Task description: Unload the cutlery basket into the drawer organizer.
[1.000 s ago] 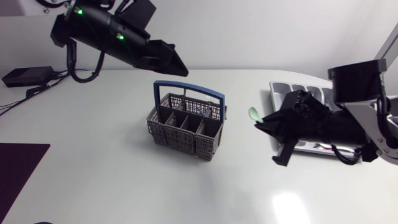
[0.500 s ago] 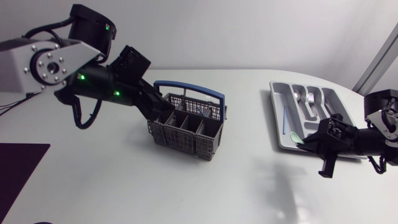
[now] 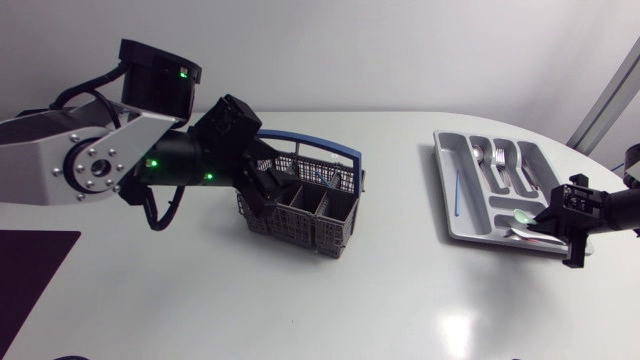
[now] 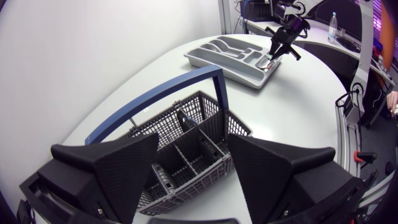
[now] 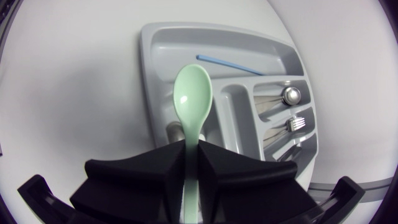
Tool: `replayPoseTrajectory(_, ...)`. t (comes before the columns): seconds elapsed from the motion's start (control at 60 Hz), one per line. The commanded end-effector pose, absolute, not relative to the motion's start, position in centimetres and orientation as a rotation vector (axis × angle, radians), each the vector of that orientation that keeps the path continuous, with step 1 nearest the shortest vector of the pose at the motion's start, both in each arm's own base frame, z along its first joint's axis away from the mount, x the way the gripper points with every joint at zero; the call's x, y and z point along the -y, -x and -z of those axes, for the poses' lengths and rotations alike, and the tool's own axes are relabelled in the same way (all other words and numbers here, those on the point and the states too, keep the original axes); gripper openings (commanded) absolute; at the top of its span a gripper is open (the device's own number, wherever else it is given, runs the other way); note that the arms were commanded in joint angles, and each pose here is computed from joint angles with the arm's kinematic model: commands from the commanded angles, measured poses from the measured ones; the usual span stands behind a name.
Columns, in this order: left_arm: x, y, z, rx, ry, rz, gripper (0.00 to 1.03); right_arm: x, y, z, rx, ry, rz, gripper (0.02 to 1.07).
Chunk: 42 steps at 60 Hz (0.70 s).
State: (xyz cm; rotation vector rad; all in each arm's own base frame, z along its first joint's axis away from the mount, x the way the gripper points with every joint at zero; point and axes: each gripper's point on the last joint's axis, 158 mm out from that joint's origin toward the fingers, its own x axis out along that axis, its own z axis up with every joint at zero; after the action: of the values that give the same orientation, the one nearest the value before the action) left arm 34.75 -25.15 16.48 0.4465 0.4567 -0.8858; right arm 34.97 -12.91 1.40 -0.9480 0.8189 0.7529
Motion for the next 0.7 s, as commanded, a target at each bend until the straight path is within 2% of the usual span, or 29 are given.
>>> replayPoseTrajectory(0.0,25.4,-34.1,-13.9,-0.491,-0.464,0.900,0.77,14.1,-35.3,-0.5,-0.842,0.980,-0.788,0.23)
replayPoseTrajectory(0.317,26.7,-34.2,-12.9,-0.446,-0.455,0.880,0.77,15.7,-36.1,2.2,-0.916,1.045,-0.794,0.24)
replayPoseTrajectory(0.417,26.8,-34.3,-12.9,-0.442,-0.450,0.878,0.77,15.6,-36.1,1.7,-0.911,1.039,-0.780,0.36)
replayPoseTrajectory(0.517,26.8,-34.4,-13.0,-0.430,-0.439,0.874,0.77,15.3,-36.5,0.0,-0.883,1.014,-0.732,0.55)
replayPoseTrajectory(0.683,27.2,-34.6,-12.8,-0.420,-0.424,0.873,0.77,13.8,-36.5,-2.9,-0.824,0.960,-0.672,0.72)
